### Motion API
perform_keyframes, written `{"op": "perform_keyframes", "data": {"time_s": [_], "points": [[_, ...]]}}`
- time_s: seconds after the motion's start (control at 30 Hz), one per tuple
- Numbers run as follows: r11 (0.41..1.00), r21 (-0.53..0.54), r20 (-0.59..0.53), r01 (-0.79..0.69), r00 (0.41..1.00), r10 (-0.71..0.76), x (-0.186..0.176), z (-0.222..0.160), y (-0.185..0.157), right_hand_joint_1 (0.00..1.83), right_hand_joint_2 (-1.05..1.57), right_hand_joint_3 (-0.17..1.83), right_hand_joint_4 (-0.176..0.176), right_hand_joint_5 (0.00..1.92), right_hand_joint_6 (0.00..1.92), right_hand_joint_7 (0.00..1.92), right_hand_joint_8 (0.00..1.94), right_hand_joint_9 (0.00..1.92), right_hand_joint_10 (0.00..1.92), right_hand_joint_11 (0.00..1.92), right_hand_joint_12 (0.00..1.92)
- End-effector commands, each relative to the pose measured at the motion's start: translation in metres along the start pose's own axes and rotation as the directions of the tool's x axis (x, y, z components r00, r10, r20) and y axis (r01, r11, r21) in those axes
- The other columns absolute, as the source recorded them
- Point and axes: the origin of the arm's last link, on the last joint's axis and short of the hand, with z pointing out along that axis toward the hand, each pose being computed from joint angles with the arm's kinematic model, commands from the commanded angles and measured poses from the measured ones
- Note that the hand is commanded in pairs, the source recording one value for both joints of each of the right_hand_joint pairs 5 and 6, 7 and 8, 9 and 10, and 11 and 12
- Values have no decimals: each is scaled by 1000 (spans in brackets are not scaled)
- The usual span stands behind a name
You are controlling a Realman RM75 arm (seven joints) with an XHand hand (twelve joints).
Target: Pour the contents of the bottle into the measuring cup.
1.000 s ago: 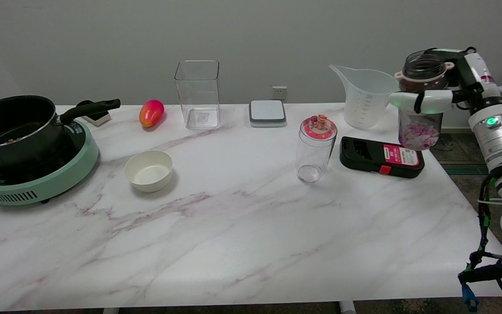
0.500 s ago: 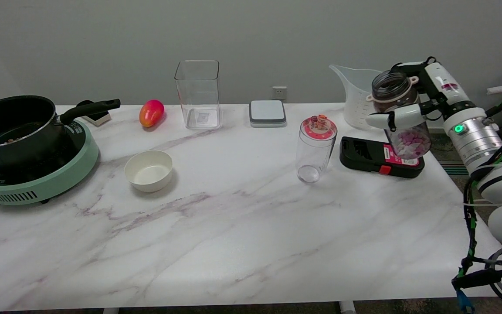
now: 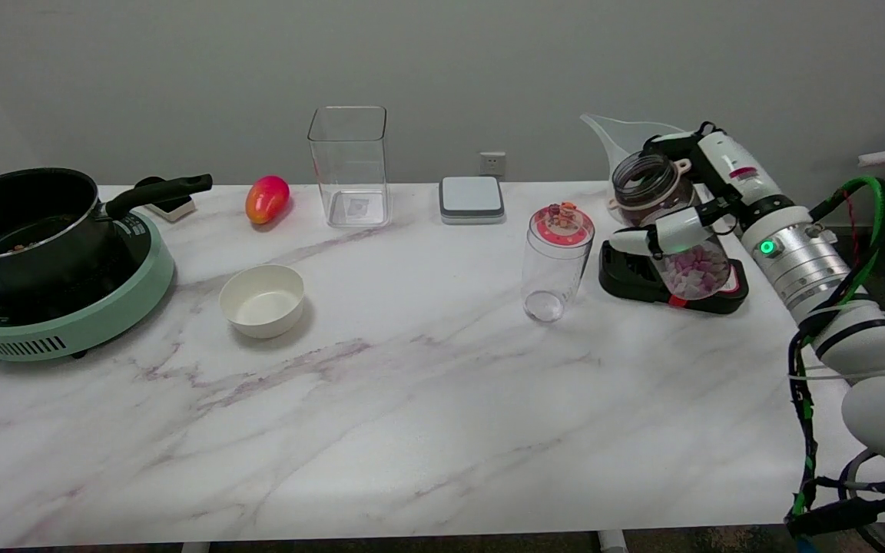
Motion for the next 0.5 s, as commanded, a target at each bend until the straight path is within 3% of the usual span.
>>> {"op": "perform_keyframes", "data": {"time_s": [0.03,0.5], "points": [[994,50,107,96,989,-101,-23,-10,-16,1503,439,1232,0,1070,1070,1412,1412,1352,1352,1070,1070],[976,89,207,197,955,-211,-13,5,-15,1510,179,1473,0,1022,1022,1355,1355,1296,1296,1020,1020]]}}
